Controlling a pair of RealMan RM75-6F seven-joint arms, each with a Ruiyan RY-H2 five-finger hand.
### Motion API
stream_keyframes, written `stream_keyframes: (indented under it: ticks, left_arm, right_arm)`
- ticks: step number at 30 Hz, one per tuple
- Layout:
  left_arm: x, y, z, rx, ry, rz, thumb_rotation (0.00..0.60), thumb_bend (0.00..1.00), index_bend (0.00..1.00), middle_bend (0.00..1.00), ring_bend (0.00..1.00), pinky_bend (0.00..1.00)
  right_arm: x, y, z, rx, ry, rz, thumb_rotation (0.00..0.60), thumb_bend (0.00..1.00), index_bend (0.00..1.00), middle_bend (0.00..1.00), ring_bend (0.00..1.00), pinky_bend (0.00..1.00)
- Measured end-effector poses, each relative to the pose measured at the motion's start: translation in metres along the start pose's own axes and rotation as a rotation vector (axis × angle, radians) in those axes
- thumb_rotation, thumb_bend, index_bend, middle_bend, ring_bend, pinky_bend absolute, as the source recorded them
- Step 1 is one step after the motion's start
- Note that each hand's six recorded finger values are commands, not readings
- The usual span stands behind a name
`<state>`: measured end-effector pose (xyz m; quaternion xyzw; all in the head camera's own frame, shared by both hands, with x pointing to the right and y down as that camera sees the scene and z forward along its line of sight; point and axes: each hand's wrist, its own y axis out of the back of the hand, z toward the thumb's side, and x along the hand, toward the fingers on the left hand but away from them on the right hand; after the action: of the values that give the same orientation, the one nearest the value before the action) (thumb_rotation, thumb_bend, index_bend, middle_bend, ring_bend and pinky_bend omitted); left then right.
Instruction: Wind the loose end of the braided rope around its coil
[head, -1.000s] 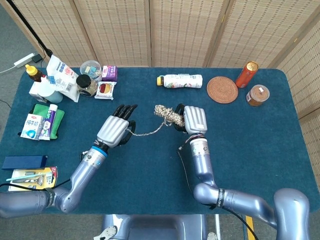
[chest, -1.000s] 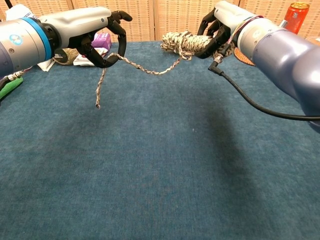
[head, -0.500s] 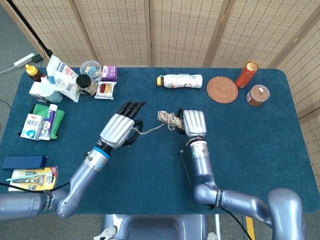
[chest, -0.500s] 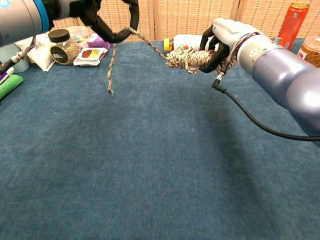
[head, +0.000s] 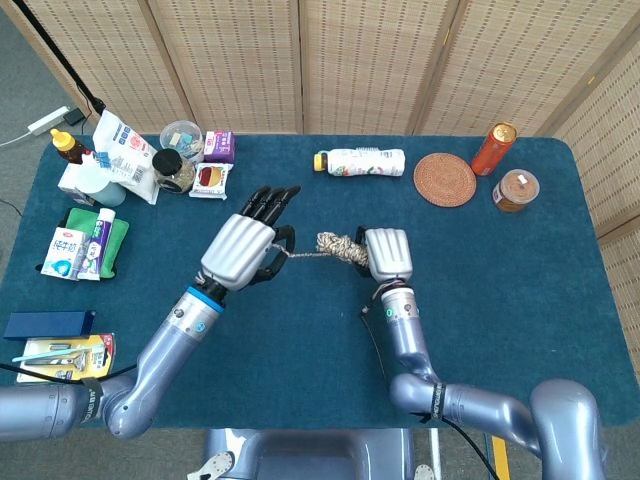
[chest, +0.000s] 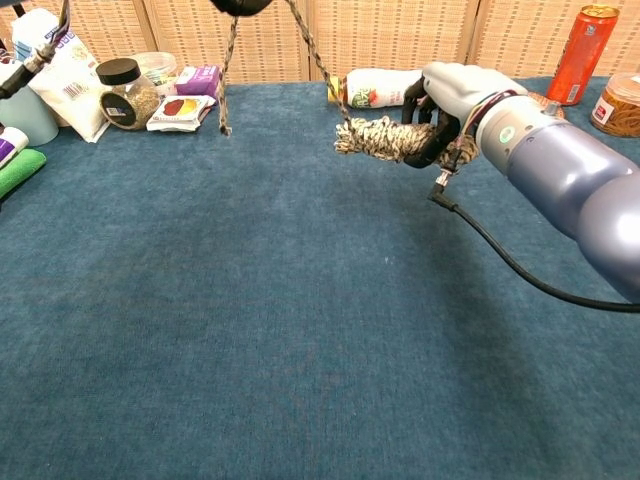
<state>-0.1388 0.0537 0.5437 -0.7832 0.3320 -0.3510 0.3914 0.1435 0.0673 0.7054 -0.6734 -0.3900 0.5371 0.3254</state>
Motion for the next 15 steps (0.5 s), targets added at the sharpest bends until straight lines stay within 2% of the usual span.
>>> stream_keyframes:
  ticks: [9,15]
  left_arm:
    - [0.009,0.017,0.010,-0.033,-0.003,0.038,0.600,0.48,0.64,0.00,0.00,0.00]
    - [0.012,0.014,0.011,-0.024,0.013,0.026,0.600,0.48,0.64,0.00,0.00,0.00]
  right_arm:
    - [0.004,-0.007,-0.003,0.046,0.024,0.007,0.600,0.51,0.70,0.58,0.57,0.91]
    - [0.009,-0.006,0.003,0.047,0.067,0.001,0.600,0.51,0.70,0.59,0.57,0.91]
